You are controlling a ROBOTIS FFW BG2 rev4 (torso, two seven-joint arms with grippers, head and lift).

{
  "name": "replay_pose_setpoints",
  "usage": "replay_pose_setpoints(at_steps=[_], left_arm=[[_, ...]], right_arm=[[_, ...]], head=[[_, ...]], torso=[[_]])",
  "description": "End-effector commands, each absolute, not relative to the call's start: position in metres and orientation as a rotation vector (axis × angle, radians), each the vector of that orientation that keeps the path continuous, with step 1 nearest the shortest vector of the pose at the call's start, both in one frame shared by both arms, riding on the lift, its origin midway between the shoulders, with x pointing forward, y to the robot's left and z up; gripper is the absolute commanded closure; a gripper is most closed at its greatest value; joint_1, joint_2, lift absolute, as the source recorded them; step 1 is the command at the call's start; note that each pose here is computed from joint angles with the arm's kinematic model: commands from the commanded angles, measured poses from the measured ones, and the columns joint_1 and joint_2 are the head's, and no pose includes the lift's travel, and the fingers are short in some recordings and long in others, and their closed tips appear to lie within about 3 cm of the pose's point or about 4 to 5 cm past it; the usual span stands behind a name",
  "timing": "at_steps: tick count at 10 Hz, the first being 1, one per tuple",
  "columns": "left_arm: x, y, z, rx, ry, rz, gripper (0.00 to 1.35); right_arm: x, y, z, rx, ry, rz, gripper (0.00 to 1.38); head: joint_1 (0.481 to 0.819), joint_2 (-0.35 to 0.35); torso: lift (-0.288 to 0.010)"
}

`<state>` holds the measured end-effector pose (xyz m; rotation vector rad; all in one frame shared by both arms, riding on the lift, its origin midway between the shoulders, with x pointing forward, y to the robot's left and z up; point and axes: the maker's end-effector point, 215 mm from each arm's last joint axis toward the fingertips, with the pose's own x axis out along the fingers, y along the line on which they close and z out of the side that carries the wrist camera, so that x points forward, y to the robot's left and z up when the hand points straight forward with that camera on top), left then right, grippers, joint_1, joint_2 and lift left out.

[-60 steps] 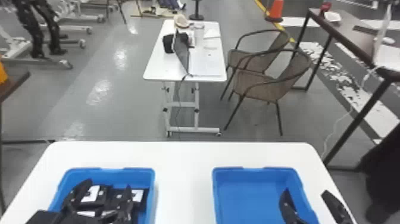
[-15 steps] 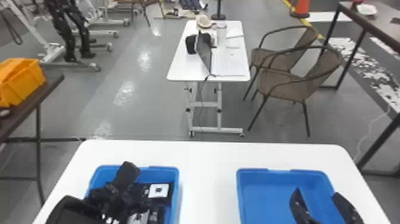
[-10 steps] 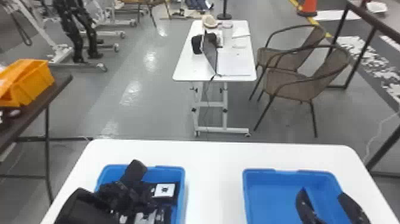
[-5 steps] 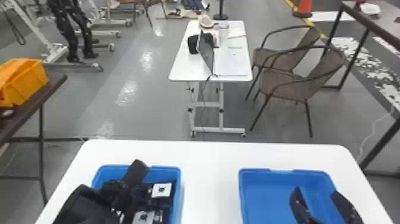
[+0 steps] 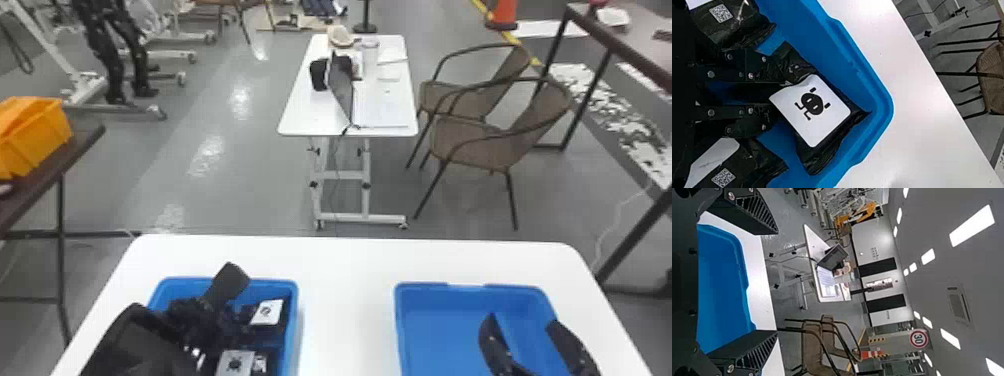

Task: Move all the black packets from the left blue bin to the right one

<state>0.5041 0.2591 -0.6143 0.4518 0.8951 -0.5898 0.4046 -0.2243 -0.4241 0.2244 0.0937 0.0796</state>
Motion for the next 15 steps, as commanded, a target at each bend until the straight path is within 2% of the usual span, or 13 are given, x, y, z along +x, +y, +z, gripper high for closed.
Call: replay_pose_setpoints(at_steps=[1,2,4,8,11,15], left_arm=[[0.506,0.255,-0.611,0.472,0.883,-0.597,1.12],[0.507,0.253,-0.604,0.474,0.865,-0.598,1.17],[0.508,0.246,-0.579,0.452,0.788,-0.588,1.17],[0.505,0.209,-0.475,0.464,0.518,-0.56,1.17],[0.54,0.154,-0.436,0.592,0.391,-0.634,1.17],[0.585,0.044,-0.408,0.768,0.228,-0.815,1.17]], right_arm=[[0.405,-0.223,-0.424,0.227,0.094,0.081,0.11],[0.405,-0.223,-0.423,0.227,0.092,0.081,0.11],[0.405,-0.221,-0.423,0.228,0.091,0.084,0.11],[0.414,-0.217,-0.41,0.242,0.062,0.102,0.11],[0.447,-0.199,-0.381,0.26,-0.013,0.181,0.11],[0.482,-0.176,-0.36,0.293,-0.048,0.281,0.11]], head=[[0.695,0.044],[0.695,0.042],[0.695,0.035],[0.695,0.013],[0.695,-0.018],[0.695,-0.093]], torso=[[0.0],[0.0],[0.0],[0.0],[0.0],[0.0]])
